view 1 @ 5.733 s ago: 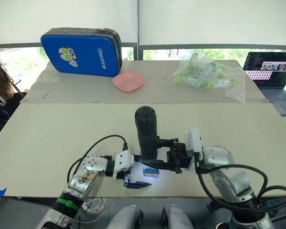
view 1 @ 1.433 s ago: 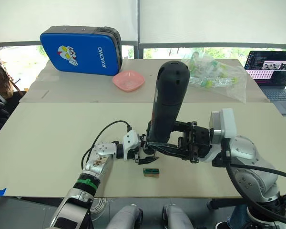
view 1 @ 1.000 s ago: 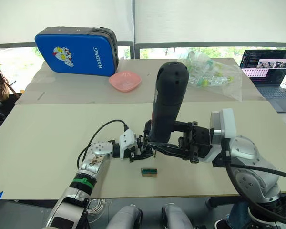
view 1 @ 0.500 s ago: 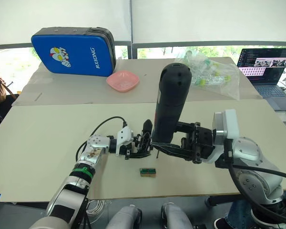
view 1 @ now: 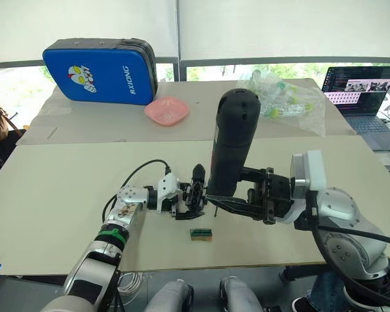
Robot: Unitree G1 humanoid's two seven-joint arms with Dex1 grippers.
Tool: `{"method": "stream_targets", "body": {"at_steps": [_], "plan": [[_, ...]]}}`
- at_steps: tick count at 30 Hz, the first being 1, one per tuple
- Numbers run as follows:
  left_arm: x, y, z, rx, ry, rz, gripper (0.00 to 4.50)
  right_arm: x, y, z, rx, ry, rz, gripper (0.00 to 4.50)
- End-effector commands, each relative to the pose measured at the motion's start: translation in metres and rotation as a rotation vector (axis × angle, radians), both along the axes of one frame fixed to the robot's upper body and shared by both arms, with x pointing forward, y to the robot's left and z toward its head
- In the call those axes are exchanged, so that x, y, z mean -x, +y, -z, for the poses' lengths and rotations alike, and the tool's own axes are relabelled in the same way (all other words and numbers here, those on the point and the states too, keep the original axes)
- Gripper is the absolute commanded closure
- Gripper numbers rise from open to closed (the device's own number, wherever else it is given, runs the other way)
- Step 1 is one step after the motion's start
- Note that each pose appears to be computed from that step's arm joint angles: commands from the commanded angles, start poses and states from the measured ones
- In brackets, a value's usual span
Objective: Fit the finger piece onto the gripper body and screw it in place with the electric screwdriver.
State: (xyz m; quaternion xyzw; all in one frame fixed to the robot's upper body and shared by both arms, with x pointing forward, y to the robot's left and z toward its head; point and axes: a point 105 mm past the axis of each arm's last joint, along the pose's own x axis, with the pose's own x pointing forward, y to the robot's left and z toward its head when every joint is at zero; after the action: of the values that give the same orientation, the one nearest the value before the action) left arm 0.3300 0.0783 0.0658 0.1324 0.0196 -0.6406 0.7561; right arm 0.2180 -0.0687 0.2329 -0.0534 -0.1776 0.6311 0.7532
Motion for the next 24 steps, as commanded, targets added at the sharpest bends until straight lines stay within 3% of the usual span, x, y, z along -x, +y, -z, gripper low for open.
{"method": "stream_targets", "body": {"at_steps": [1,11,17,24], "plan": [[0.004,0.021,0.019,-0.040,0.066,-0.067,0.04,0.011,-0.001,-0.015,-0.029,-0.067,-0.023,2.55],[0.018,0.034,0.004,0.010,0.022,-0.106,0.04,0.010,-0.001,-0.014,-0.027,-0.064,-0.022,2.55],[0.032,0.022,0.001,0.033,0.041,-0.129,0.04,0.009,0.000,-0.014,-0.029,-0.063,-0.022,2.55],[0.034,0.004,0.002,0.033,0.038,-0.191,0.04,0.009,0.000,-0.013,-0.028,-0.062,-0.019,2.55]]}}
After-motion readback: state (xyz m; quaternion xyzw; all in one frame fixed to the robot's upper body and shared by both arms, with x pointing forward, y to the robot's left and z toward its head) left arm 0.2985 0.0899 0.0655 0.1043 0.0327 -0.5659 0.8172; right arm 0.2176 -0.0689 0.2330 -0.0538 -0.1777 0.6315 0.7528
